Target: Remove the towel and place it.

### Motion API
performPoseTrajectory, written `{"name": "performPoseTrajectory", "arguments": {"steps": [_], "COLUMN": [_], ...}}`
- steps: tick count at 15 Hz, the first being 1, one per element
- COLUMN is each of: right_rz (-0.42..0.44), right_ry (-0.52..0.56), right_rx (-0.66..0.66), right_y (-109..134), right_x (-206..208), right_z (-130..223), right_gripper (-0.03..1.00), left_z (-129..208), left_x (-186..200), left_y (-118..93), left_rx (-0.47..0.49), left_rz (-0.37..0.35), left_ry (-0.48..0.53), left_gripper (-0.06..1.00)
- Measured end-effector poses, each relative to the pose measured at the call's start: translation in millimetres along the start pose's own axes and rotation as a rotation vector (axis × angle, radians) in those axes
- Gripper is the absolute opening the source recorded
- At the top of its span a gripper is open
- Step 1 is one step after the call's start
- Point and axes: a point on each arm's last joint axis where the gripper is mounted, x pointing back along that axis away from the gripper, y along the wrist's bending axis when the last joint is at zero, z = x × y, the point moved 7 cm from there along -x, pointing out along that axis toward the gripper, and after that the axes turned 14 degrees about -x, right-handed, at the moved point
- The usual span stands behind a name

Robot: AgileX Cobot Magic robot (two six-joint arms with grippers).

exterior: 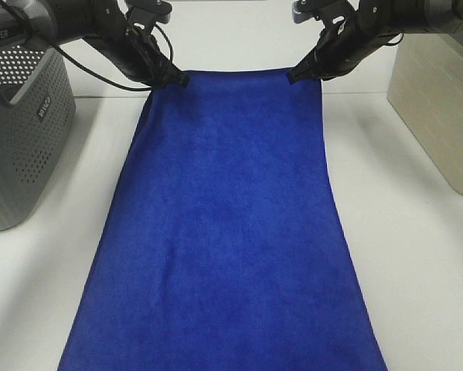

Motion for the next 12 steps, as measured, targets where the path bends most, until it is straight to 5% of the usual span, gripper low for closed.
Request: {"name": "performPoseTrajectory", "arguments": {"steps": [5, 12], "right_rz": [0.006, 0.011], "right_ry": [-0.128, -0.176], "right_rx": [0.004, 0.017], "right_y": [-1, -1], "right_x": [-15, -37], "right_z": [-9, 3], "right_gripper": [0.01, 0.01], "left_z": [-11, -8], "left_x": [-11, -28], "left_y": [9, 13], "left_rx": [-0.004, -0.062], "left_rz": [-0.074, -0.139], "left_ry": [-0.123, -0.182], "left_gripper": [0.03, 0.02]}}
